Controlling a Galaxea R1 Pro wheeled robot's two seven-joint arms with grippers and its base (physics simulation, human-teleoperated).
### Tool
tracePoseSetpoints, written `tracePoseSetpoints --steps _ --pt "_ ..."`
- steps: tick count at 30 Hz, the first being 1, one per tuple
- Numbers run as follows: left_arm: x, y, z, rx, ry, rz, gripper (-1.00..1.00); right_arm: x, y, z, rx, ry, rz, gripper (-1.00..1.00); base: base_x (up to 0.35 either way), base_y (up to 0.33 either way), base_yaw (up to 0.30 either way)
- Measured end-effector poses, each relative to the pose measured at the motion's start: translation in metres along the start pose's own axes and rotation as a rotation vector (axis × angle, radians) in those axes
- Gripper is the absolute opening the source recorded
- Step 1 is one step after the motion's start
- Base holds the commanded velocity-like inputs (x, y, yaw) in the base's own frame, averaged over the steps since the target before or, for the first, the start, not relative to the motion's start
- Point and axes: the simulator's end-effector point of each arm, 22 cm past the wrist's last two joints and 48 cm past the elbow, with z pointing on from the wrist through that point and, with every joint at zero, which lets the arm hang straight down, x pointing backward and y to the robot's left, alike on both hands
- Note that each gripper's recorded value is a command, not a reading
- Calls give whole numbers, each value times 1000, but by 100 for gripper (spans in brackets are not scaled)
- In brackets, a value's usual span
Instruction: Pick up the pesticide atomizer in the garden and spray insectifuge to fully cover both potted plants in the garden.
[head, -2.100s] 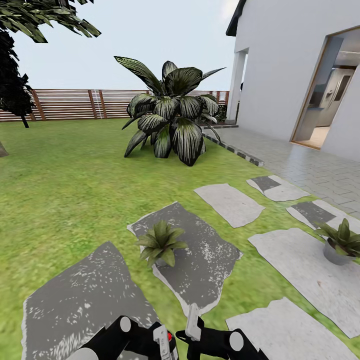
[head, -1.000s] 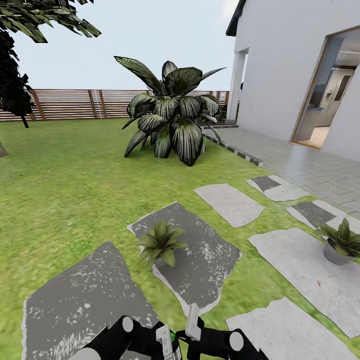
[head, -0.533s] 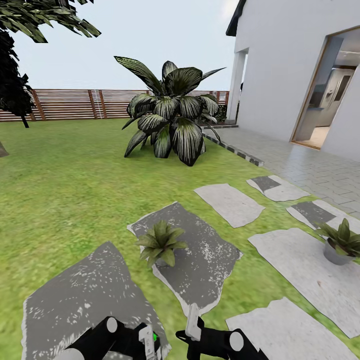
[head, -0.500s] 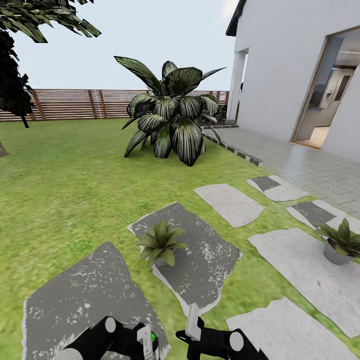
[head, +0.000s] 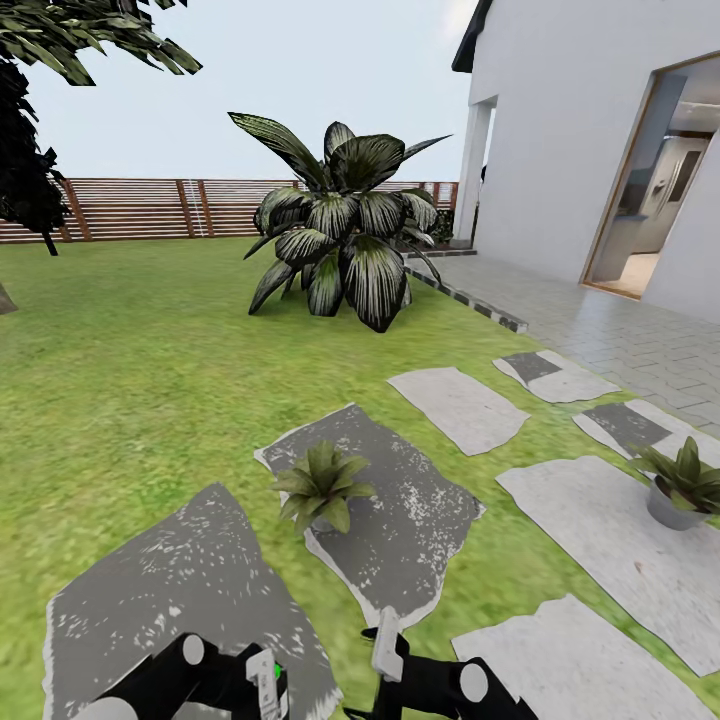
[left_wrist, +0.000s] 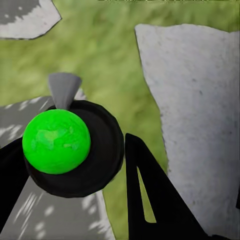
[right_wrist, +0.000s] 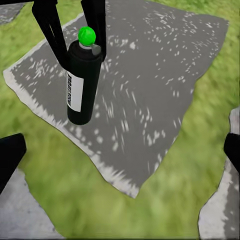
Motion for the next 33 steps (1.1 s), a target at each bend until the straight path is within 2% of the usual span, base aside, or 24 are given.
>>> tracePoseSetpoints --steps 3,5,6,7,10,11,12,15,16,18,20,23,24,26,27,29,30,33 --pt "2 0 0 -4 1 -5 -100 4 -1 -2 -1 12 -7 100 0 0 0" --pt "2 5 -2 -22 -15 -33 -100 16 -1 -7 -10 46 -31 100 0 0 0" --pt "0 9 -3 -39 -28 -54 -100 20 -1 -9 -11 57 -37 100 0 0 0" --pt "-1 21 -7 -85 -56 -99 -100 29 -3 -14 -11 75 -42 100 0 0 0" --pt "-1 46 -17 -188 -110 -197 -100 52 -12 -31 4 117 -39 100 0 0 0" --pt "0 55 -21 -223 -132 -241 -100 64 -13 -38 8 134 -27 100 0 0 0" --pt "0 59 -23 -240 -144 -263 -100 73 -12 -42 11 142 -4 100 0 0 0" --pt "2 64 -26 -265 -156 -311 -100 98 -9 -54 47 144 131 100 0 0 0" --pt "9 66 -25 -277 -135 -348 -100 111 -15 -64 101 132 228 100 0 0 0" --pt "18 71 -25 -313 -102 -395 -100 121 -22 -73 153 120 304 100 0 0 0" --pt "24 76 -20 -372 -72 -435 -100 129 -34 -82 216 113 352 100 0 0 0" --pt "28 87 -18 -466 -48 -466 -100 142 -59 -98 341 126 382 100 0 0 0" --pt "30 94 -19 -520 -41 -482 -100 150 -76 -107 430 141 386 100 0 0 0" --pt "30 98 -20 -562 -37 -515 -100 159 -97 -120 545 163 385 100 0 0 0" --pt "33 99 -19 -573 -26 -551 -100 165 -110 -130 620 179 382 100 0 0 0" --pt "39 97 -19 -575 -3 -605 -100 174 -118 -141 695 201 387 100 0 0 0" --pt "40 97 -19 -570 10 -647 -100 182 -119 -147 736 221 397 100 0 0 0" --pt "34 87 -10 -528 32 -716 -100 203 -118 -162 832 277 419 100 0 0 0"
